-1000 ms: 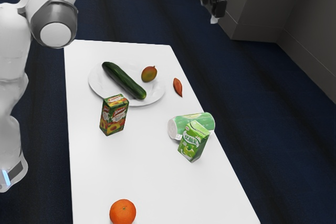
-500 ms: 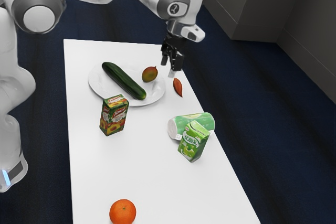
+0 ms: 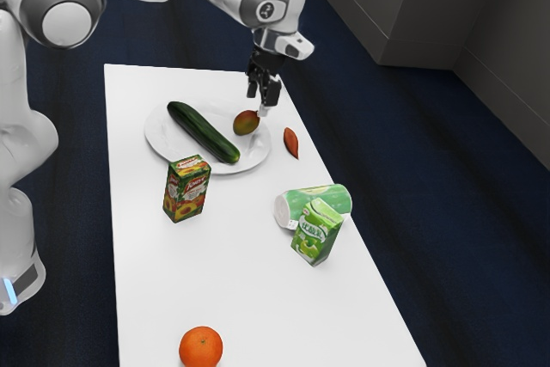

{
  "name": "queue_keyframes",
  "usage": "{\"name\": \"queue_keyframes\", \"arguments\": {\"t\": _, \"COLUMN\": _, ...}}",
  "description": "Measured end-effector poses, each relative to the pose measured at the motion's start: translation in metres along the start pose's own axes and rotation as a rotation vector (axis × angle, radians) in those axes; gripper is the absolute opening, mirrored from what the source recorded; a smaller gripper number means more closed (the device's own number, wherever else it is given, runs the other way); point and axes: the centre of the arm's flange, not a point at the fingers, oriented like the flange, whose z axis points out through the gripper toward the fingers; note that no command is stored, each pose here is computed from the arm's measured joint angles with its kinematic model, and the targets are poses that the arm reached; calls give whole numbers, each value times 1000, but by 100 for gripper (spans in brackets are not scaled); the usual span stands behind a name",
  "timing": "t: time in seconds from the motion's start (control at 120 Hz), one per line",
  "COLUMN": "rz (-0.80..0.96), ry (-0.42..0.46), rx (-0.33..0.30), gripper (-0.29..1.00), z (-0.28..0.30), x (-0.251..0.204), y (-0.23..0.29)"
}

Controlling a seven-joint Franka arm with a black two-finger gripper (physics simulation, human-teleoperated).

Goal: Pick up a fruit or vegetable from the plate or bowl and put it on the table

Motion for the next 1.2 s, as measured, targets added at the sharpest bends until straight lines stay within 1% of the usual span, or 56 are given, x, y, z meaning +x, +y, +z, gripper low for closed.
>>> {"name": "queue_keyframes", "arguments": {"t": 0.125, "rz": 19, "ry": -54, "rx": -11, "gripper": 68, "z": 30, "x": -6, "y": 4}}
{"name": "queue_keyframes", "arguments": {"t": 0.225, "rz": 17, "ry": -58, "rx": -11, "gripper": 69, "z": 38, "x": -9, "y": -1}}
{"name": "queue_keyframes", "arguments": {"t": 0.317, "rz": 6, "ry": -50, "rx": -3, "gripper": 68, "z": 40, "x": -10, "y": -11}}
{"name": "queue_keyframes", "arguments": {"t": 0.483, "rz": 10, "ry": 4, "rx": 34, "gripper": 68, "z": 41, "x": -3, "y": -16}}
{"name": "queue_keyframes", "arguments": {"t": 0.625, "rz": 9, "ry": -1, "rx": 35, "gripper": 68, "z": 57, "x": -6, "y": -19}}
{"name": "queue_keyframes", "arguments": {"t": 0.8, "rz": 15, "ry": 35, "rx": 53, "gripper": 68, "z": 57, "x": -2, "y": -20}}
{"name": "queue_keyframes", "arguments": {"t": 0.933, "rz": -1, "ry": 29, "rx": 62, "gripper": 68, "z": 67, "x": -6, "y": -30}}
{"name": "queue_keyframes", "arguments": {"t": 1.2, "rz": 2, "ry": 59, "rx": 76, "gripper": 66, "z": 69, "x": -4, "y": -32}}
